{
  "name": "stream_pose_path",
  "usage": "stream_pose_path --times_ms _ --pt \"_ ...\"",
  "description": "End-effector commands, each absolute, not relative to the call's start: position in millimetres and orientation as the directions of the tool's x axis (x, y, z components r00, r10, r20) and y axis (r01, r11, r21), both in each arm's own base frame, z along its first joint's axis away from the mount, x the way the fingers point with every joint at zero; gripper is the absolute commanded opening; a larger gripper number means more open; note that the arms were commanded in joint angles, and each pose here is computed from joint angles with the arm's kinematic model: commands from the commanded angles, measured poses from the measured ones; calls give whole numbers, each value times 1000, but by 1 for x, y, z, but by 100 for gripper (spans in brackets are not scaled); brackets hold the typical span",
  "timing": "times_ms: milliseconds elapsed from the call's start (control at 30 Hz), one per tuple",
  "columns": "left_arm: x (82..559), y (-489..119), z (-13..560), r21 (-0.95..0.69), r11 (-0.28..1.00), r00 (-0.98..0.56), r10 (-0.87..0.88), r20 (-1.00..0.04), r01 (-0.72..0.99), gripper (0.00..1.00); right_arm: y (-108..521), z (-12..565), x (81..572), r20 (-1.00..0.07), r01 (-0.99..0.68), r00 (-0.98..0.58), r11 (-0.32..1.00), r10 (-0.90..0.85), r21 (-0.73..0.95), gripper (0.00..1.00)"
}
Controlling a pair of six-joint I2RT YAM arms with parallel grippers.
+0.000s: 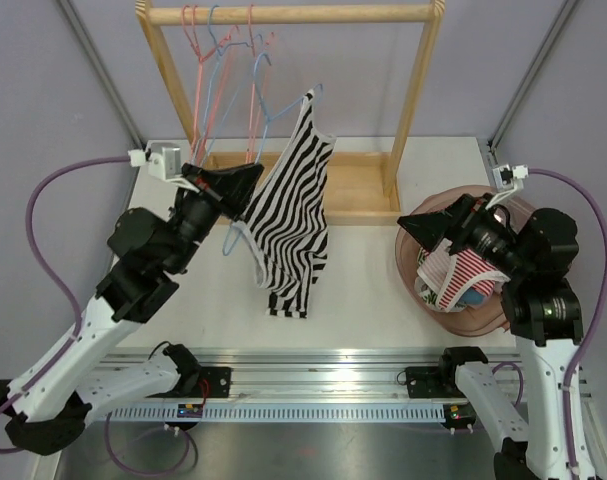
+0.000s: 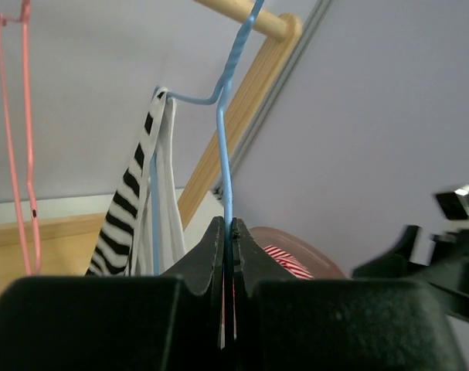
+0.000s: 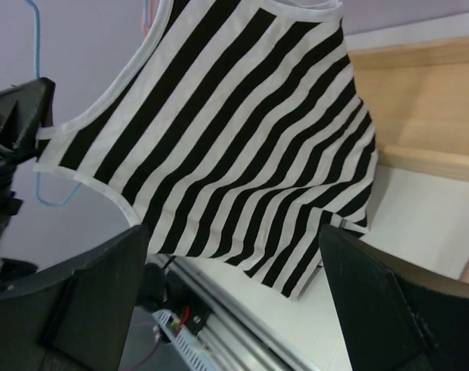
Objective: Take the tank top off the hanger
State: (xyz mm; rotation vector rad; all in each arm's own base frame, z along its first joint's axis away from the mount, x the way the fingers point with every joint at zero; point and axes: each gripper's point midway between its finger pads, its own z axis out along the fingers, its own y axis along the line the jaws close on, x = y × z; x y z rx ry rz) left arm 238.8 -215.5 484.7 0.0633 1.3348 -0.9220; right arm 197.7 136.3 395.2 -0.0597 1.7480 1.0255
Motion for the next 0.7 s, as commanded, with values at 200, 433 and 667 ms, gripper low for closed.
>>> stream_pose_path --times_ms 200,433,667 --pt "159 -201 461 -533 401 -210 -618 -758 745 0 177 442 229 -796 -638 -399 485 456 598 99" --pt "143 -197 430 -606 326 -308 -633 -710 726 0 213 401 278 -826 -547 -406 620 391 563 100" --pt "148 -196 407 -668 312 -354 -658 -665 675 0 265 380 290 -844 -584 -435 616 313 529 89"
